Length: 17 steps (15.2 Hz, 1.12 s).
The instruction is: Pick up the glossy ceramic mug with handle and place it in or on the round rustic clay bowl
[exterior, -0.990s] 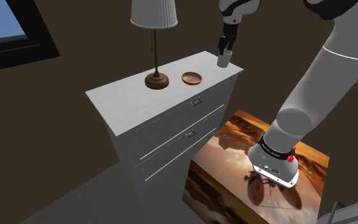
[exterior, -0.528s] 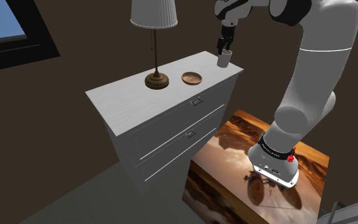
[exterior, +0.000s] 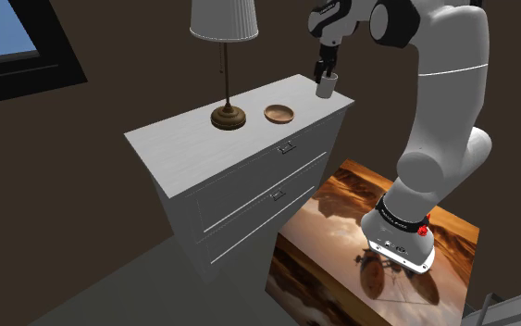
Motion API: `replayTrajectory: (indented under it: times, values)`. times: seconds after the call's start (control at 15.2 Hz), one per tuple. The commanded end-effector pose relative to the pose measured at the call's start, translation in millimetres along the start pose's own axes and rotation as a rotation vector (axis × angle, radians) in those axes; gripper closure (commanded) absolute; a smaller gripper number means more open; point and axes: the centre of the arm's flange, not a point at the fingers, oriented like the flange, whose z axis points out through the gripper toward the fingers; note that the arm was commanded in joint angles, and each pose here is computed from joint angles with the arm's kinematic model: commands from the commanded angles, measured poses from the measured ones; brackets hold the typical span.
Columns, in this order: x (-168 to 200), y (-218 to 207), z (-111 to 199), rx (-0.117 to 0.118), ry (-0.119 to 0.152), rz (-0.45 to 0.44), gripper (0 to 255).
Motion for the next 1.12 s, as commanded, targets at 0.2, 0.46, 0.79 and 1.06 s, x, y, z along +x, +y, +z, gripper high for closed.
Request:
replayTrajectory:
  times: [0.2, 0.46, 0.79, 1.06]
  values:
    - [-1.0, 0.5, 19.2, 0.0, 0.0, 0.0, 0]
    - [-1.0, 0.5, 19.2, 0.0, 0.0, 0.0, 0]
    - [-1.0, 0.5, 19.2, 0.0, 0.0, 0.0, 255]
    - [-1.0, 0.5, 19.2, 0.0, 0.0, 0.0, 255]
